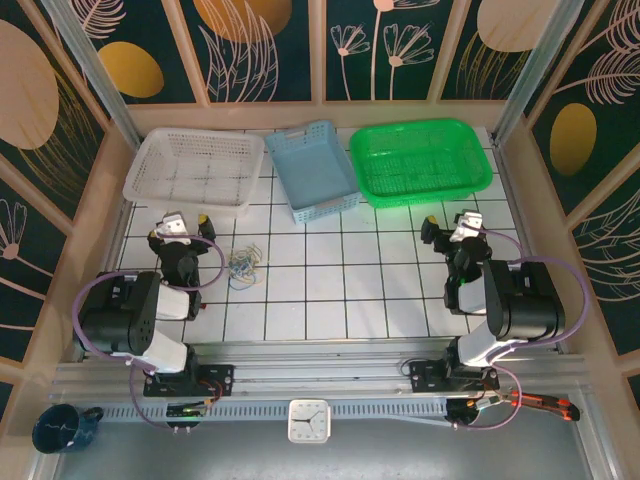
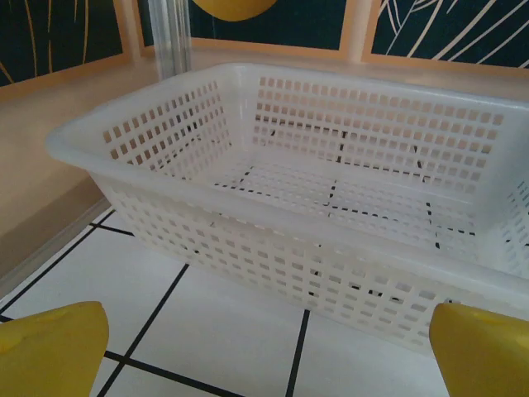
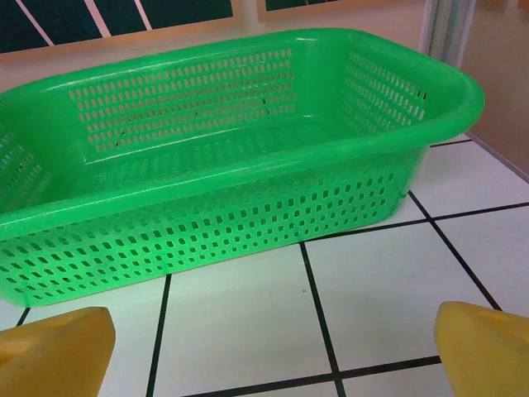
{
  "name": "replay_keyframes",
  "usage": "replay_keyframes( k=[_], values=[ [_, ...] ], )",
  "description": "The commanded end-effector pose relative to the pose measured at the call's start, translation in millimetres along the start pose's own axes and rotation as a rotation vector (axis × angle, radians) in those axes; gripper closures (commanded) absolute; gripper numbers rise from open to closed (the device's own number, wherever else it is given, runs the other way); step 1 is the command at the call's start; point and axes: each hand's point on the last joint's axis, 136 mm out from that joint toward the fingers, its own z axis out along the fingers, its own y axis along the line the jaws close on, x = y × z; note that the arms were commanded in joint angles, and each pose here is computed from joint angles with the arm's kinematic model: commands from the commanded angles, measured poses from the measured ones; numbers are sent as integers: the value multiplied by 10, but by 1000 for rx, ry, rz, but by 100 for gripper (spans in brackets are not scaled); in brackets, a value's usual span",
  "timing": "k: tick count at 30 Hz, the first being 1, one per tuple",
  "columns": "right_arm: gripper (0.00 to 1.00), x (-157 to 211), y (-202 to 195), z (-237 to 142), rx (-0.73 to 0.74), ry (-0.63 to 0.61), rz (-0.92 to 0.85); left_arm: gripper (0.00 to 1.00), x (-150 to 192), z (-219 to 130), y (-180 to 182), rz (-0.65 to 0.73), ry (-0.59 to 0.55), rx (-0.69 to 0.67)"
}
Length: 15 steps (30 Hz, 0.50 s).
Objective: Untangle the cables
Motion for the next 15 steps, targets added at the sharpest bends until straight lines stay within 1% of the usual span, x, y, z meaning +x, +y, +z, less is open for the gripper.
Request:
replay_keyframes(
  k=[1, 10, 11, 13, 15],
  values=[
    [1, -178, 71, 42, -25, -65, 9, 1, -160, 37, -40, -6, -58, 4],
    [1, -175, 69, 43, -25, -64, 9, 1, -166, 26, -48, -7, -62, 8],
    [1, -174, 70, 44, -25, -64, 8, 1, -165, 27, -65, -3, -61, 19],
    [1, -184, 67, 44, -24, -67, 8, 1, -149, 23, -197, 30, -52, 94],
    [1, -177, 68, 43, -25, -64, 8, 1, -151, 15, -220, 36, -54, 109]
  ],
)
